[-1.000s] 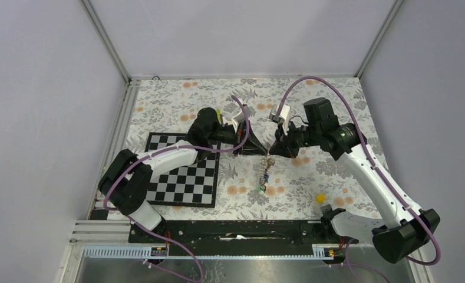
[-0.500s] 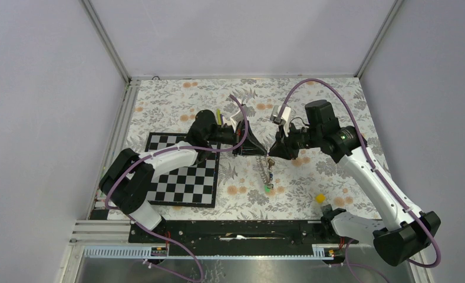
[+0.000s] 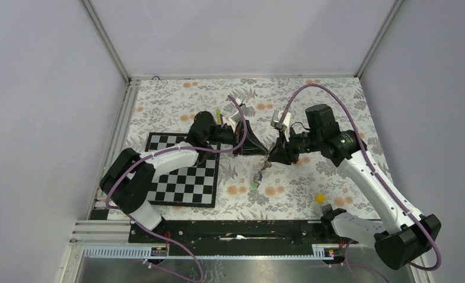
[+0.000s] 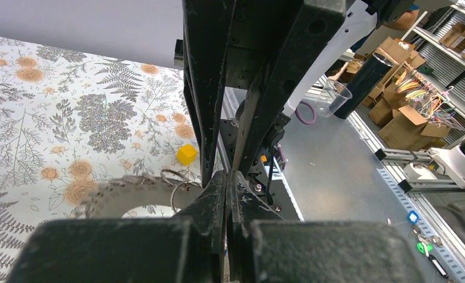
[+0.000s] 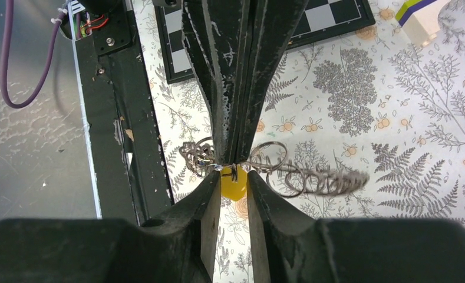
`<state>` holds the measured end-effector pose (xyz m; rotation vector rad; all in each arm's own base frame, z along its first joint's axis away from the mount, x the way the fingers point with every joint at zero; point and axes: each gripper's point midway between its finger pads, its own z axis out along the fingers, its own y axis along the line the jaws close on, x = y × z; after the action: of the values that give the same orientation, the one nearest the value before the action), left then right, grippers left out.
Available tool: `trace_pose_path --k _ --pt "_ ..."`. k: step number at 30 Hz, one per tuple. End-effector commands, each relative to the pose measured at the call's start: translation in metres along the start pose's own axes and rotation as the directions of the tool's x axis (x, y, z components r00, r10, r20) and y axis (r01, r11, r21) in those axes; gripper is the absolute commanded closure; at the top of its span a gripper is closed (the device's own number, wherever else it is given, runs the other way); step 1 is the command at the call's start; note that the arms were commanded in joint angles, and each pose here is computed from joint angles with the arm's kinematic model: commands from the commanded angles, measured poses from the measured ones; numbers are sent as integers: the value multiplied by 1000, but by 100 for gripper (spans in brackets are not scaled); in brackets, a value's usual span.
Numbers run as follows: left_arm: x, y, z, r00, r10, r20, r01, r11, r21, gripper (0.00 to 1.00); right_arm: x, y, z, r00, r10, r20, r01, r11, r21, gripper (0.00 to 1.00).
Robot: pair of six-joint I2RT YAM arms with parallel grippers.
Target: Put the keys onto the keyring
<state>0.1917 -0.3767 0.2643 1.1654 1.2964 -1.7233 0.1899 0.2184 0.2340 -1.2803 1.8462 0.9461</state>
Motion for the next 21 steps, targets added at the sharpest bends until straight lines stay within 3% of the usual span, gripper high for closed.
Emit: trace_pose_path --k 1,12,18,21 --pt "-22 -12 3 993 105 47 -107 994 30 100 -14 3 -6 996 -76 55 76 997 4 70" --pt "-22 -13 3 993 106 48 -108 994 35 100 -16 3 -3 995 -68 71 69 998 -8 73" --pt "-20 -13 2 993 105 46 -107 994 37 100 -16 2 -4 995 -74 67 74 997 -4 97" --pt "-18 -10 1 992 119 29 -120 992 33 100 -16 1 -7 996 -75 52 75 997 11 100"
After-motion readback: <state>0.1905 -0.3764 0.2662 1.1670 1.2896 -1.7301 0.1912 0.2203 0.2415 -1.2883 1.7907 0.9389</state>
